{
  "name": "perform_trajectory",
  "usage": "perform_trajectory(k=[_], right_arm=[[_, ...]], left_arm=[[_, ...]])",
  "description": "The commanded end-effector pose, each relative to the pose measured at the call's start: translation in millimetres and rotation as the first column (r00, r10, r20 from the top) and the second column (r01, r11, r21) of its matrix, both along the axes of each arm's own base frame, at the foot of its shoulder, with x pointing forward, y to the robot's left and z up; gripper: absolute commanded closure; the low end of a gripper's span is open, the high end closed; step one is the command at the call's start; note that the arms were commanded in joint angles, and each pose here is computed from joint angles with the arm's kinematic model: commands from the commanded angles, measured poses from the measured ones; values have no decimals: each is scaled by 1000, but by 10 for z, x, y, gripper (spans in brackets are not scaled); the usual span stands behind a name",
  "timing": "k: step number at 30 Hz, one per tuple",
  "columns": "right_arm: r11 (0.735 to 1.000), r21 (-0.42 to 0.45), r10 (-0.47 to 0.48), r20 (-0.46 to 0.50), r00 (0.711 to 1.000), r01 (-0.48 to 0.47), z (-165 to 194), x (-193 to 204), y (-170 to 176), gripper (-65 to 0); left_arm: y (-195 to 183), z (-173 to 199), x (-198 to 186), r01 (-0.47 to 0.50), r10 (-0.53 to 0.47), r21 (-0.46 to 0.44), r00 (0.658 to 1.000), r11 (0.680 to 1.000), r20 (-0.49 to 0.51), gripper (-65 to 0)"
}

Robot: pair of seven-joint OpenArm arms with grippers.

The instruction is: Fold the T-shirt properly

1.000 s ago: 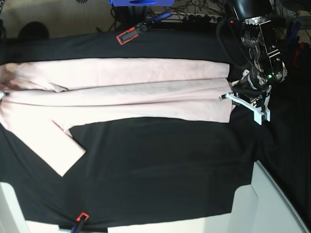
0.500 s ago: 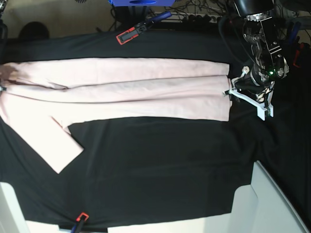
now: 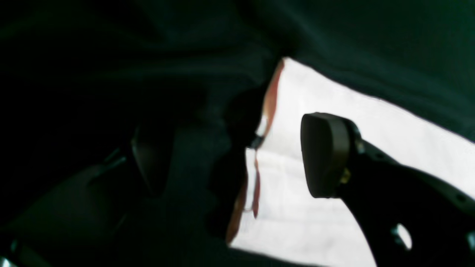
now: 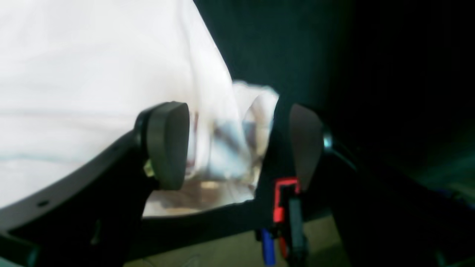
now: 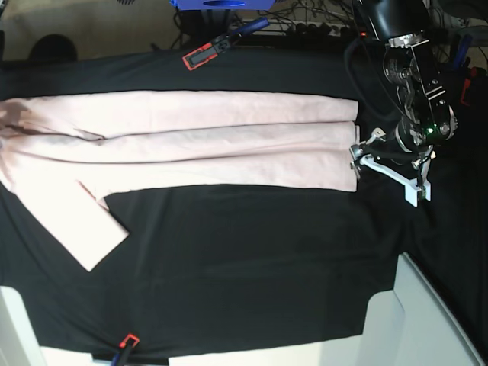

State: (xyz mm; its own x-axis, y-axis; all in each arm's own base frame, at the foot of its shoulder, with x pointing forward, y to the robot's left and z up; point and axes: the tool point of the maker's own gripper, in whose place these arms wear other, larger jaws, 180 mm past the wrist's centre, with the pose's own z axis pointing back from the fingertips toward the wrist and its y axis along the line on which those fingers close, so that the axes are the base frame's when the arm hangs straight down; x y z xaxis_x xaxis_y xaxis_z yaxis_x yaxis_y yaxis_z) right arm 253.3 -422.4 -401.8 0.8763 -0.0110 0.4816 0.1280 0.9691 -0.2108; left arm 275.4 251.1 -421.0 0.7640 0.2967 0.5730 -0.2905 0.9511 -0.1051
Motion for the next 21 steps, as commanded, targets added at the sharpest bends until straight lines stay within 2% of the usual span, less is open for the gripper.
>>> perform_trajectory(k=[1, 6, 13, 16, 21], right_arm=[[999, -36, 2, 48, 999, 0, 194, 110, -117, -408], [1000, -11, 21, 110, 994, -20, 209, 420, -60, -408], [992, 75, 92, 101, 991, -100, -232, 919, 185, -408], [991, 111, 67, 102, 993, -78, -388, 1003, 166, -408], [987, 161, -15, 120, 993, -5, -606, 893, 95, -408]], left_arm=[[96, 206, 156, -14, 13, 19, 997, 1000, 71, -519], [346, 316, 258, -100, 99, 12, 989, 995, 110, -519], [351, 220, 280, -104, 104, -4, 991, 995, 87, -517], [367, 215, 260, -107, 107, -1, 991, 994, 84, -517], [570, 272, 221, -109, 105, 48, 991, 993, 80, -517]])
